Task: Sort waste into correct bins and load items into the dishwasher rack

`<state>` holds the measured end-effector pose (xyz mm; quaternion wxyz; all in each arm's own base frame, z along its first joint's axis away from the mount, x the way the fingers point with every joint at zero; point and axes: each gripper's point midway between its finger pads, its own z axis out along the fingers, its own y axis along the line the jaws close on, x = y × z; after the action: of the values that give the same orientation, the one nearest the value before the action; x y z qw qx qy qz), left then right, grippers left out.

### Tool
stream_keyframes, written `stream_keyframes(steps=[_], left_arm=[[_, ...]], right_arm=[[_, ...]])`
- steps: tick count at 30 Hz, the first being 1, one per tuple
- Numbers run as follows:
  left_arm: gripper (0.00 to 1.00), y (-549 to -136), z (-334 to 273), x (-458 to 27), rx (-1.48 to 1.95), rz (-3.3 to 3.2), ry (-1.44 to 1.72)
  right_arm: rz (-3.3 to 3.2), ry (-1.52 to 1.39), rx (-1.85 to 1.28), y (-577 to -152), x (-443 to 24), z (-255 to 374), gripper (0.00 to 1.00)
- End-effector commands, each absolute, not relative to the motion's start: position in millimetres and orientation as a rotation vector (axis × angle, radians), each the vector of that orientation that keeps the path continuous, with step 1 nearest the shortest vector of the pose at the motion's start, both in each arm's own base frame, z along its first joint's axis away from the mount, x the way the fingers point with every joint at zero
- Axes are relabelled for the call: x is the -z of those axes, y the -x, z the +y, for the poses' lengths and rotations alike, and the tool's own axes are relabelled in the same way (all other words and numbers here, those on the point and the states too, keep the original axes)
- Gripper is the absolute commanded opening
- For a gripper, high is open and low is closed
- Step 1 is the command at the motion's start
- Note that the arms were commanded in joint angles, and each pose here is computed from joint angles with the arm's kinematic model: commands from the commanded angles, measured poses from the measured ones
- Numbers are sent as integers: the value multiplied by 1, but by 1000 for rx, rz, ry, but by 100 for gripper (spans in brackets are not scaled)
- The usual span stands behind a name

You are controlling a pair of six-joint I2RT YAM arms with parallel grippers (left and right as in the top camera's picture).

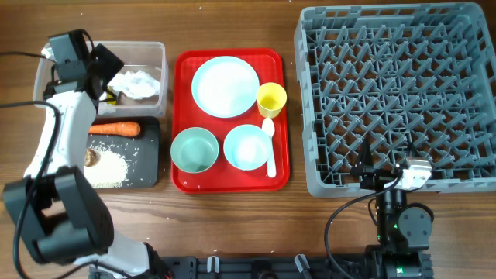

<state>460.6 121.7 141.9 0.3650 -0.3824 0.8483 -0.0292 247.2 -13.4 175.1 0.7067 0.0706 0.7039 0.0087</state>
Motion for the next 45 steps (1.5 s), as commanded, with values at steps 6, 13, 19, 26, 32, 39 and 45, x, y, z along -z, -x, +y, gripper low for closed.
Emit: stream_keyframes(steps=[6,13,19,26,32,39,45], left_arm=[[100,-438,68,-224,343,2154,773],[100,-415,-7,-216,543,2325,645],[100,-402,-76,-207,616,2435,468],[100,-382,-147,-207,689,2493,247],[100,-365,-186,-207,729,2519,117],[100,-356,-203,-207,747,2530,60],[100,-356,-203,-207,748,2530,58]], right_arm=[[1561,-173,-14,-247,-175,-16,100],[1561,-174,-15,-247,-175,-16,100],[1561,-174,-15,-247,-175,-16,100],[1561,-174,-15,-247,-175,-16,100],[1561,-174,-15,-247,-175,-16,100],[1561,-174,-15,-247,-175,-16,100],[1561,-174,-15,-247,-175,-16,100]])
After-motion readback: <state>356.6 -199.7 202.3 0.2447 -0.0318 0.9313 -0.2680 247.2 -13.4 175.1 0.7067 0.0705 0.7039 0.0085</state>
